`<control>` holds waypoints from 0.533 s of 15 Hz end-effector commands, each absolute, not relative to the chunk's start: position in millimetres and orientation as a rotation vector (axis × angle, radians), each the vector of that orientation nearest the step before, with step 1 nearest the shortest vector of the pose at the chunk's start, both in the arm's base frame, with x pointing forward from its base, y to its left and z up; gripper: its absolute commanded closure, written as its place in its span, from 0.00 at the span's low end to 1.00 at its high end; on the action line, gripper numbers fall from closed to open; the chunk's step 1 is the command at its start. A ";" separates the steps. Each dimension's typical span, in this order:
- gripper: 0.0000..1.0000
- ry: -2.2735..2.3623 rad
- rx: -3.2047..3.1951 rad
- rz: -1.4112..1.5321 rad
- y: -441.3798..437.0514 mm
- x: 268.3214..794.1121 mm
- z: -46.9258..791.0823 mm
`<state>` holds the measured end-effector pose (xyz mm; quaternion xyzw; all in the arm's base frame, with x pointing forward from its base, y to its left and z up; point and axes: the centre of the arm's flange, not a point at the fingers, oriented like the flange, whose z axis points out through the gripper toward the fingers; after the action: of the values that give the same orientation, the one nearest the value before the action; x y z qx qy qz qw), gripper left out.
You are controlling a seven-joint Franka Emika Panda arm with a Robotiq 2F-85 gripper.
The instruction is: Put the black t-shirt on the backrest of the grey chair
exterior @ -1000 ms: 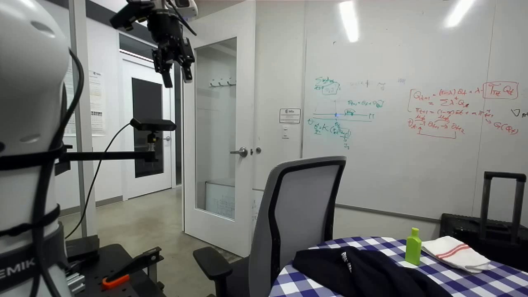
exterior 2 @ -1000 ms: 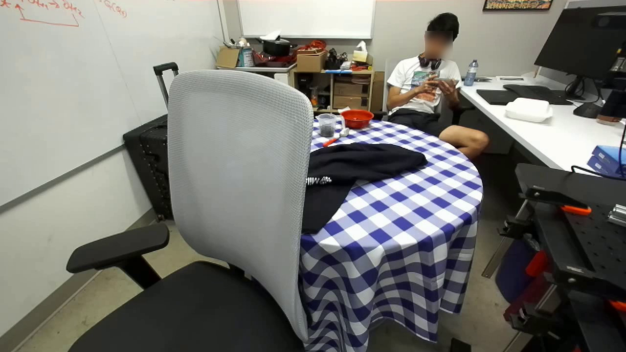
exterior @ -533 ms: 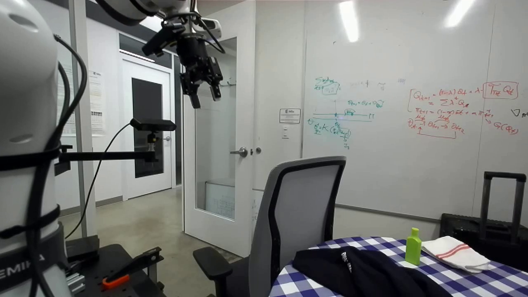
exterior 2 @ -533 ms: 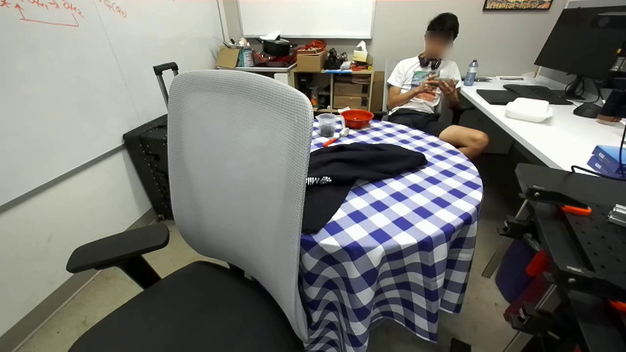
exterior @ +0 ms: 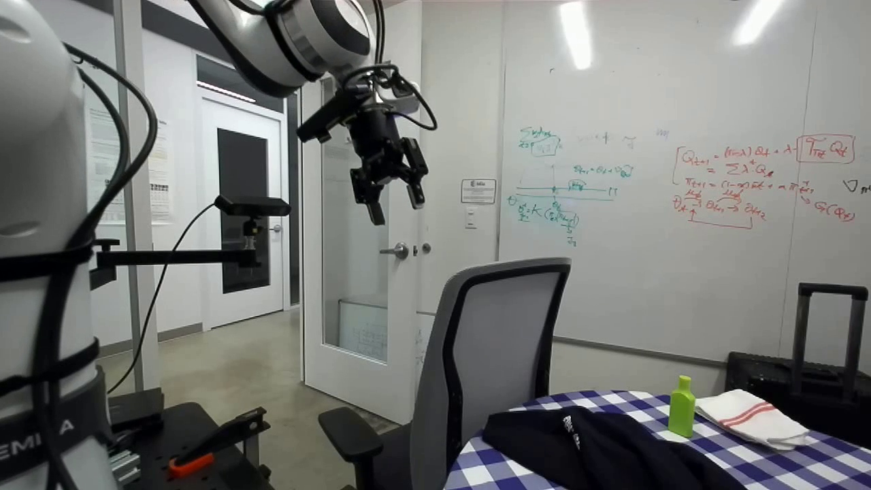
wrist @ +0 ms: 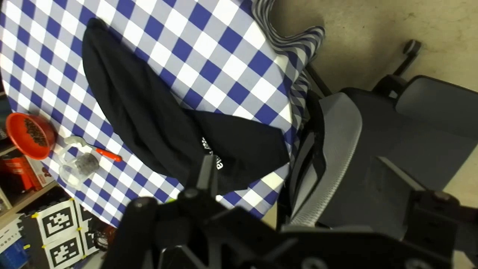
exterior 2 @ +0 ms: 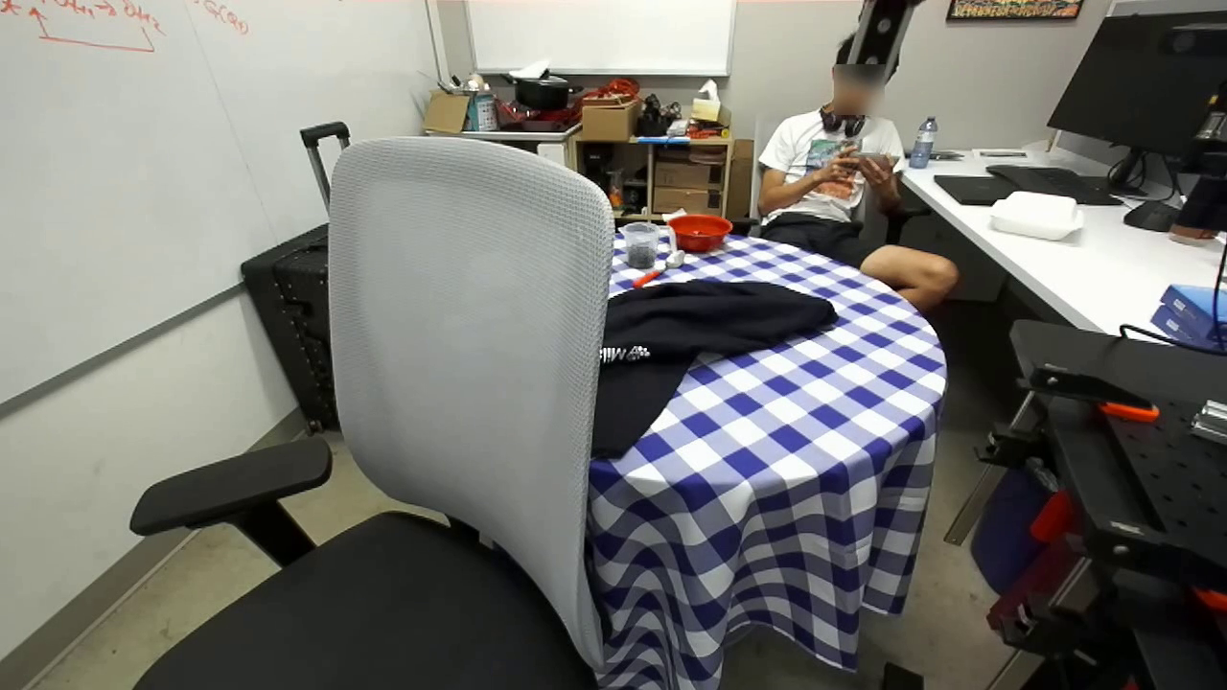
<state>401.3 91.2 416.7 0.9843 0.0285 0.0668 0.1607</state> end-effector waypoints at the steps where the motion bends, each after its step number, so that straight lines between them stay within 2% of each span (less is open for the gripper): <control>1: 0.00 0.118 2.665 0.162 54.8 435.5 377.7; 8: 0.00 0.177 2.657 0.142 11.1 488.2 300.4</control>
<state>447.5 20.0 333.7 0.9646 0.0644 0.0520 0.2505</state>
